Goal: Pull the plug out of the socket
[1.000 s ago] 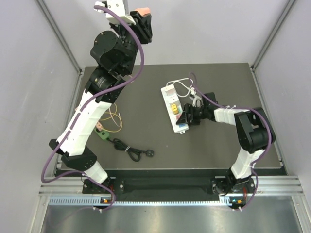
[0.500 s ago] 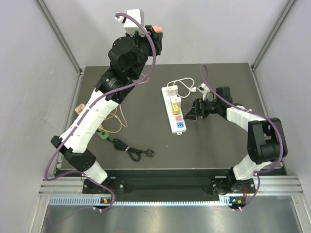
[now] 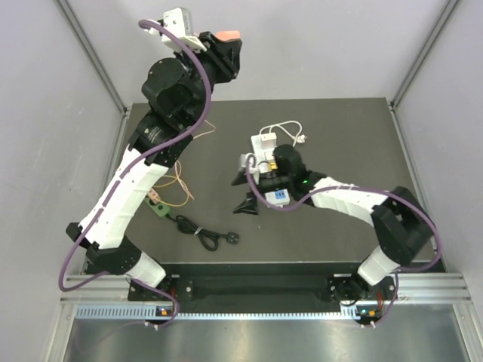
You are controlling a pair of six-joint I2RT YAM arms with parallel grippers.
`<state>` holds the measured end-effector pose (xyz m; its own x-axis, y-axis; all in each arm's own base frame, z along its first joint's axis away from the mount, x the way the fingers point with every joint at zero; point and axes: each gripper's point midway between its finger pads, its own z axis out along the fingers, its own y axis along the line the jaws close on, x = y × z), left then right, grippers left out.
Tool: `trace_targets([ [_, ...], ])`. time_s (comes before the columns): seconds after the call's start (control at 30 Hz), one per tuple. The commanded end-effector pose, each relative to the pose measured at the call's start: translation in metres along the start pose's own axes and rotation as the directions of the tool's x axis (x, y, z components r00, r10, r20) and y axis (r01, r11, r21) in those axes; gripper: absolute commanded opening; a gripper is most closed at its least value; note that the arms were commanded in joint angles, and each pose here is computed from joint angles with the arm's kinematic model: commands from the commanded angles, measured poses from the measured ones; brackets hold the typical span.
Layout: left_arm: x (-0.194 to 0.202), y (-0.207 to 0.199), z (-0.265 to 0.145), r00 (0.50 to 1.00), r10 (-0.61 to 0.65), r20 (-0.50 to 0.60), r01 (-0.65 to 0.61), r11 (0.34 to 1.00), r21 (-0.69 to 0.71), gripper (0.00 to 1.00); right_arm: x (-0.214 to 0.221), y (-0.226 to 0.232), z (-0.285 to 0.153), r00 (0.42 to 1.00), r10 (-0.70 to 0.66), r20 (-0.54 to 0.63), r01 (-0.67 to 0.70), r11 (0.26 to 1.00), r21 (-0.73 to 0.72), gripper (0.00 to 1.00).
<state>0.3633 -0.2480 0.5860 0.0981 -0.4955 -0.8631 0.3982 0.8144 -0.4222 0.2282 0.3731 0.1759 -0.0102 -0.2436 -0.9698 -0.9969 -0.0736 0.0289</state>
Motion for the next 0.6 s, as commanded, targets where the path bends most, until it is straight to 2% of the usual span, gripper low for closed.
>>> trace_targets([
  [0.0,-0.075,-0.015,-0.023,0.977,-0.137,0.160,0.128,0.990,0.063,0.00,-0.074,-0.027,0.043,0.969,-0.205,0.137,0.178,0.967,0.184,0.99],
  [0.03,-0.078,-0.016,-0.027,0.977,-0.143,0.160,0.134,0.989,0.067,0.00,-0.066,-0.035,0.058,0.979,-0.165,0.119,0.139,0.969,0.204,1.00],
  [0.07,-0.079,-0.016,-0.029,0.976,-0.149,0.158,0.140,0.988,0.068,0.00,-0.094,-0.044,0.067,0.973,-0.176,0.147,0.138,0.962,0.237,1.00],
  [0.13,-0.085,-0.015,-0.035,0.973,-0.159,0.164,0.150,0.986,0.069,0.00,-0.077,-0.048,0.095,0.989,-0.125,0.081,0.103,0.966,0.236,1.00],
  [0.17,-0.085,-0.015,-0.036,0.973,-0.167,0.160,0.158,0.985,0.067,0.00,-0.091,-0.048,0.102,0.984,-0.147,0.100,0.121,0.965,0.231,1.00],
  [0.23,-0.090,-0.014,-0.041,0.970,-0.175,0.167,0.166,0.984,0.069,0.00,-0.083,-0.040,0.122,0.986,-0.142,0.087,0.123,0.973,0.196,1.00],
  [0.37,-0.098,-0.014,-0.049,0.964,-0.200,0.173,0.190,0.979,0.075,0.00,-0.087,-0.045,0.144,0.981,-0.184,0.058,0.166,0.958,0.233,1.00],
  [0.47,-0.099,-0.012,-0.054,0.964,-0.199,0.174,0.190,0.979,0.071,0.00,-0.080,-0.060,0.151,0.979,-0.202,0.003,0.190,0.930,0.315,0.99],
  [0.5,-0.096,-0.010,-0.054,0.965,-0.198,0.172,0.189,0.980,0.067,0.00,-0.078,-0.066,0.149,0.980,-0.199,-0.008,0.189,0.918,0.348,0.97],
  [0.57,-0.100,-0.008,-0.059,0.965,-0.191,0.180,0.183,0.981,0.063,0.00,-0.074,-0.071,0.148,0.981,-0.191,-0.025,0.187,0.910,0.371,0.78],
])
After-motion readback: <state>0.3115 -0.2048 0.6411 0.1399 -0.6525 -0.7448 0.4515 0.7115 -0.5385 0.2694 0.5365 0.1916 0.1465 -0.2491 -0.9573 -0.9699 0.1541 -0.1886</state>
